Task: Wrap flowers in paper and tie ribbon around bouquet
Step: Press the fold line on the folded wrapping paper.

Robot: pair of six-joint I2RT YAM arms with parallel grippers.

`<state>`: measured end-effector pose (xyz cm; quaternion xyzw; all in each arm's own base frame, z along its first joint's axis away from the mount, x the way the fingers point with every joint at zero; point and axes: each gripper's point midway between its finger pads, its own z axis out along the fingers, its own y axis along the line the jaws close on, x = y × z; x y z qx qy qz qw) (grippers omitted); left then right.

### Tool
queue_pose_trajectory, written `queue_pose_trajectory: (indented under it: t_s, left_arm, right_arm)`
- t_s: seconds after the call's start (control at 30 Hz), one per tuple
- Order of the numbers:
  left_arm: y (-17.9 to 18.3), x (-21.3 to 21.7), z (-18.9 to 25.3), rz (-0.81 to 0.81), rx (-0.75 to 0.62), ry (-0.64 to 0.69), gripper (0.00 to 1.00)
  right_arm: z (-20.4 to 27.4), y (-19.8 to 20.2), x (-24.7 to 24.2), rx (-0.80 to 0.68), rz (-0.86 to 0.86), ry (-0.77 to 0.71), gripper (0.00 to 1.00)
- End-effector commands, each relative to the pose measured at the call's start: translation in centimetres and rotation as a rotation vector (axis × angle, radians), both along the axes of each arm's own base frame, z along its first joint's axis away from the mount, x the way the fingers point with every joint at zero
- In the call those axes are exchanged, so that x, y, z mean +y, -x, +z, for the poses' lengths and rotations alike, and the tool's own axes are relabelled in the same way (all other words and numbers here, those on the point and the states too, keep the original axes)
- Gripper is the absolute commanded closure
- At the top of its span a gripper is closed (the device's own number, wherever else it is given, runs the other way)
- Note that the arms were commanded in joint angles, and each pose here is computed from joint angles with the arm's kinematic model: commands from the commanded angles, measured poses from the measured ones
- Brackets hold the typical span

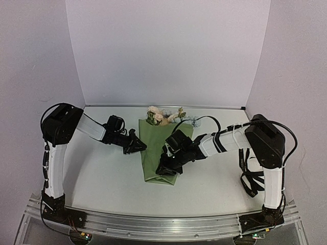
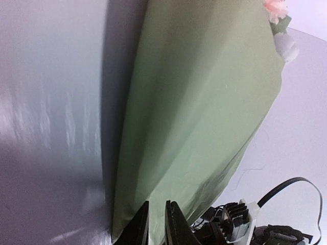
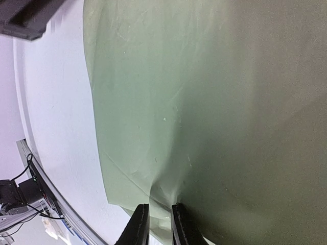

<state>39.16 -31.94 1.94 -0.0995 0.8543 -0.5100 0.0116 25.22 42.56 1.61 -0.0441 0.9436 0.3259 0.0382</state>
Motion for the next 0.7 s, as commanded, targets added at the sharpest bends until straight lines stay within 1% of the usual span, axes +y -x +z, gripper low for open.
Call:
queue_pose_trajectory:
  t_s: [0.0,0.13,0.37,0.57,0.67]
  left_arm:
    - [-3.8,3.0,-2.8,0.135,0.045,-0.091,0.86]
    - [-6.9,3.8,-2.7,0.156,0.029,-0.089,0.85]
    - [-13.4,5.8,-1.7,0.240,-0.017,-0.050,0.85]
    - [-18.2,6.1,-0.3,0.252,-0.077,0.033,0.84]
    - [-20.2,6.1,1.5,0.245,-0.128,0.076,0.83]
  right_arm:
    - [-4.7,2.7,-3.7,0.112,0.012,0.169,0.82]
    - [-4.7,2.7,-3.9,0.113,0.015,0.171,0.82]
    - [-4.8,2.8,-4.2,0.117,0.014,0.173,0.82]
    - [-4.8,3.0,-4.8,0.118,0.013,0.179,0.82]
    - [-4.5,2.9,-5.0,0.120,0.005,0.174,0.82]
